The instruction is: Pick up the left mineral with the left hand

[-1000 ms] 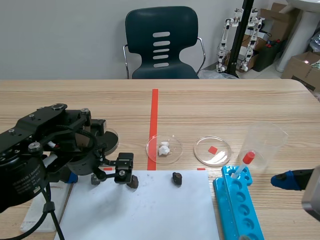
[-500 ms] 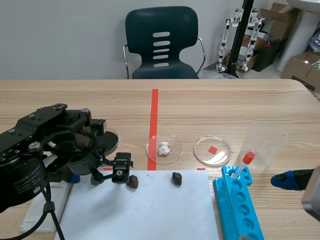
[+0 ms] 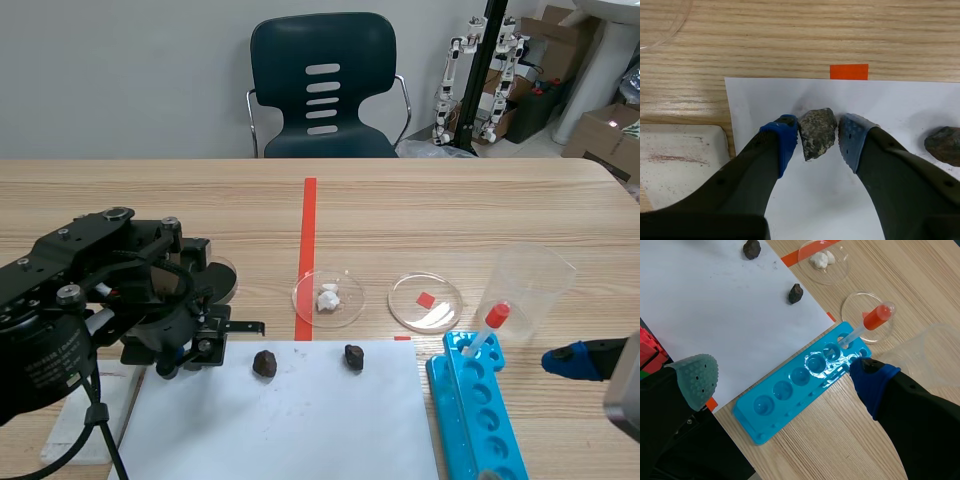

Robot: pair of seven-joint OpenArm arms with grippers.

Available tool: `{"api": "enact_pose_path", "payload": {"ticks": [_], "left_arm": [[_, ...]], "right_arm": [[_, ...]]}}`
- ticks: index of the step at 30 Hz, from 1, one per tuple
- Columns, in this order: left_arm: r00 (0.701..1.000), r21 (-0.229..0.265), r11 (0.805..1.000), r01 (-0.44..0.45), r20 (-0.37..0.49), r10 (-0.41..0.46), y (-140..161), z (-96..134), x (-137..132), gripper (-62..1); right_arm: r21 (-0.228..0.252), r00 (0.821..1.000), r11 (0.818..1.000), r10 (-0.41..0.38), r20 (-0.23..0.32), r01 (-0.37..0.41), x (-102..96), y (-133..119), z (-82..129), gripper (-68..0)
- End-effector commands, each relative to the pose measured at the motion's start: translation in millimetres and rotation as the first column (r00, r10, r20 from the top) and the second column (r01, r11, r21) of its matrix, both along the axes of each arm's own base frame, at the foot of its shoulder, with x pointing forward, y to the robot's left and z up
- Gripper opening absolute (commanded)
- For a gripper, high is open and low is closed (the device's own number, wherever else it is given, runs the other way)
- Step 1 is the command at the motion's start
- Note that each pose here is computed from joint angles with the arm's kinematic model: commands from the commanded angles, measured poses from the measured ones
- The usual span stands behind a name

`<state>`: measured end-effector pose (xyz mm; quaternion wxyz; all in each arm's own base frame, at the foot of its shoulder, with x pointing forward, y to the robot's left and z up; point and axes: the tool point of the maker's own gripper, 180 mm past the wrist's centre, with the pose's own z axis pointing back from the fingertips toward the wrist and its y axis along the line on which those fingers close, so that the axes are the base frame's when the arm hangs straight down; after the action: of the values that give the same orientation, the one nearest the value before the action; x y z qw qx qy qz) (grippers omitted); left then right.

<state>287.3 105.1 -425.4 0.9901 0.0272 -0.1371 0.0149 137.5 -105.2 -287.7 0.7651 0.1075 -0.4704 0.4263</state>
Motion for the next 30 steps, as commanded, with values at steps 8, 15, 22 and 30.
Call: {"api": "enact_pose_path", "payload": {"ticks": [8,15,22,30], "left_arm": [[1.0,-0.005,1.0,-0.008,0.022,0.008,-1.0,5.3,7.2,-46.4],[1.0,-0.006,1.0,-0.007,0.025,0.007,-1.2,5.7,7.4,-46.4],[0.99,-0.017,1.0,0.019,0.137,-0.017,-3.6,17.8,12.2,-46.4],[0.961,-0.012,0.998,0.056,0.273,-0.05,4.2,38.7,6.3,-46.4]], "right_arm": [[0.008,1.0,1.0,0.013,0.027,-0.013,4.5,2.7,7.6,-12.8],[0.008,1.0,1.0,0.013,0.027,-0.013,4.5,2.7,7.6,-12.8],[0.008,1.0,1.0,0.013,0.027,-0.013,4.5,2.7,7.6,-12.8],[0.008,1.0,1.0,0.013,0.027,-0.013,4.5,2.7,7.5,-12.8]]}}
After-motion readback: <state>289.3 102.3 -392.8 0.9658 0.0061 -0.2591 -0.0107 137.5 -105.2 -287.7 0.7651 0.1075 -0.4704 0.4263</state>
